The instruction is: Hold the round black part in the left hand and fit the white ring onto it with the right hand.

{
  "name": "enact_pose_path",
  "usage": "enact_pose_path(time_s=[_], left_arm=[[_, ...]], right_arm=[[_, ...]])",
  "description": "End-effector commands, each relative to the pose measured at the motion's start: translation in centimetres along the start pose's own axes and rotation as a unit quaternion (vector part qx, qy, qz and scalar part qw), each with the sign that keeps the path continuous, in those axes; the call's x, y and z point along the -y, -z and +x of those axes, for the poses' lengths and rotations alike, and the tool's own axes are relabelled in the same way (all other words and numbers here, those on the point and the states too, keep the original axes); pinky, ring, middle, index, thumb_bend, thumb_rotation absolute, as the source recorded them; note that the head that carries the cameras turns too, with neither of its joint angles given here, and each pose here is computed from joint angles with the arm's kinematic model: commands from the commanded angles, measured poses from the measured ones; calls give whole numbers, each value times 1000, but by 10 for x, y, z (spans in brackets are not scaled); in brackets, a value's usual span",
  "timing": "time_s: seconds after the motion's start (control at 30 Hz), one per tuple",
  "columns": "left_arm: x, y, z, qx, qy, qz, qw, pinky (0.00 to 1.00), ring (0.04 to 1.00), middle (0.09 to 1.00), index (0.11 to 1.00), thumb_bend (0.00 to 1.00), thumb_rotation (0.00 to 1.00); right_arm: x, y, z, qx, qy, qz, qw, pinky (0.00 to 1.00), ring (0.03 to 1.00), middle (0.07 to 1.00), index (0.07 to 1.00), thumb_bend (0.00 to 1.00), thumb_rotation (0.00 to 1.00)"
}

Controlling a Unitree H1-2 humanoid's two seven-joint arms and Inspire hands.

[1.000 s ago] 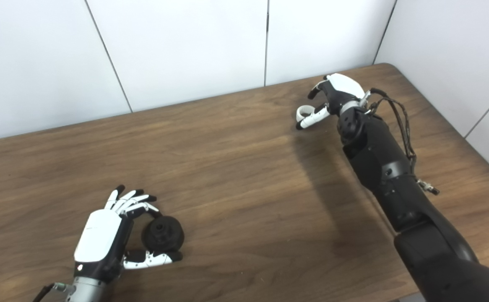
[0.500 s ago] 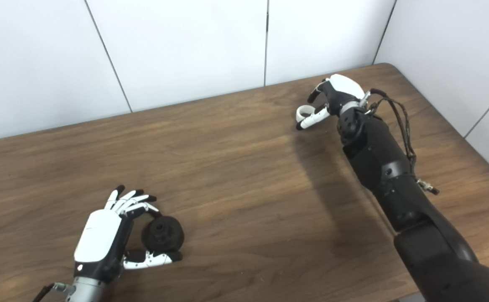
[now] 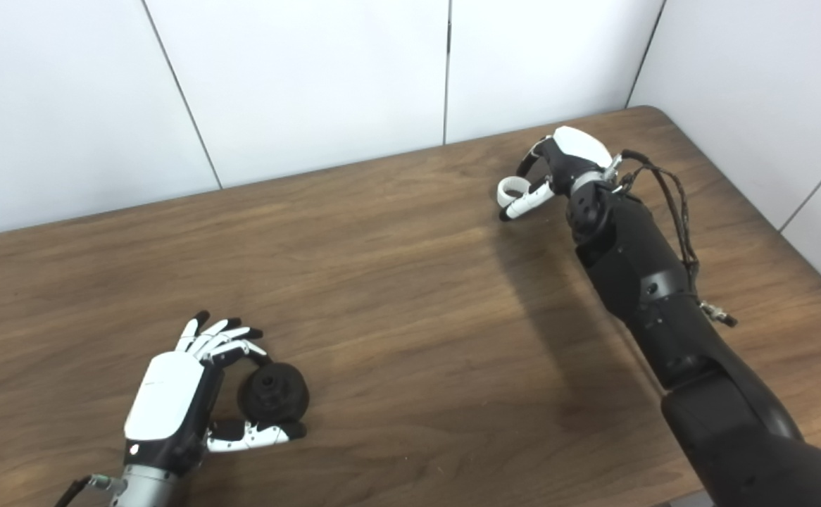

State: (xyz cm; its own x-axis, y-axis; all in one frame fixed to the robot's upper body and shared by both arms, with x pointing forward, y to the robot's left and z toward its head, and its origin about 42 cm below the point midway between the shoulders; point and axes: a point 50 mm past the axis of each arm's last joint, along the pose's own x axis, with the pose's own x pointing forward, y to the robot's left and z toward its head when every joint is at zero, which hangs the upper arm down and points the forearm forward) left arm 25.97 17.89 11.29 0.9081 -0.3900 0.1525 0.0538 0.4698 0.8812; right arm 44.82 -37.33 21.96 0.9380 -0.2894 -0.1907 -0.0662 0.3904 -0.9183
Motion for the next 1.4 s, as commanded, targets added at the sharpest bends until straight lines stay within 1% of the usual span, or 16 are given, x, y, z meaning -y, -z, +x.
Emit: enact_pose_path(time_s=[0.0,0.57,0.9,0.93,0.97,1.0,1.1,1.37], left_arm=[[3,8,-5,-4,11,9,1000,1000,880,779,485,524,52],[3,7,-6,-3,11,8,1000,1000,880,776,484,524,53],[3,6,-6,-2,11,9,1000,1000,882,777,484,524,54],[3,6,-6,-1,10,9,1000,1000,879,776,484,524,54],[3,6,-6,-1,9,9,1000,1000,878,776,484,524,54],[3,6,-6,-1,10,9,1000,1000,877,776,484,524,54],[3,6,-6,-2,9,8,1000,1000,879,777,484,524,53],[2,5,-6,-1,6,5,1000,1000,875,774,484,524,52]], right_arm=[[32,-13,5,14,42,-6,999,1000,1000,940,641,830,248],[28,-14,7,12,39,-8,999,1000,1000,939,642,835,243],[28,-12,6,12,41,-6,999,1000,1000,924,608,826,242],[28,-11,6,13,43,-1,999,1000,1000,918,538,648,187],[28,-11,5,14,45,2,999,1000,1000,913,514,588,167],[28,-10,5,15,48,6,999,1000,1000,910,501,557,157],[27,-9,4,20,57,12,998,1000,1000,885,487,528,140],[26,-9,2,23,54,-8,998,1000,986,853,485,523,131]])
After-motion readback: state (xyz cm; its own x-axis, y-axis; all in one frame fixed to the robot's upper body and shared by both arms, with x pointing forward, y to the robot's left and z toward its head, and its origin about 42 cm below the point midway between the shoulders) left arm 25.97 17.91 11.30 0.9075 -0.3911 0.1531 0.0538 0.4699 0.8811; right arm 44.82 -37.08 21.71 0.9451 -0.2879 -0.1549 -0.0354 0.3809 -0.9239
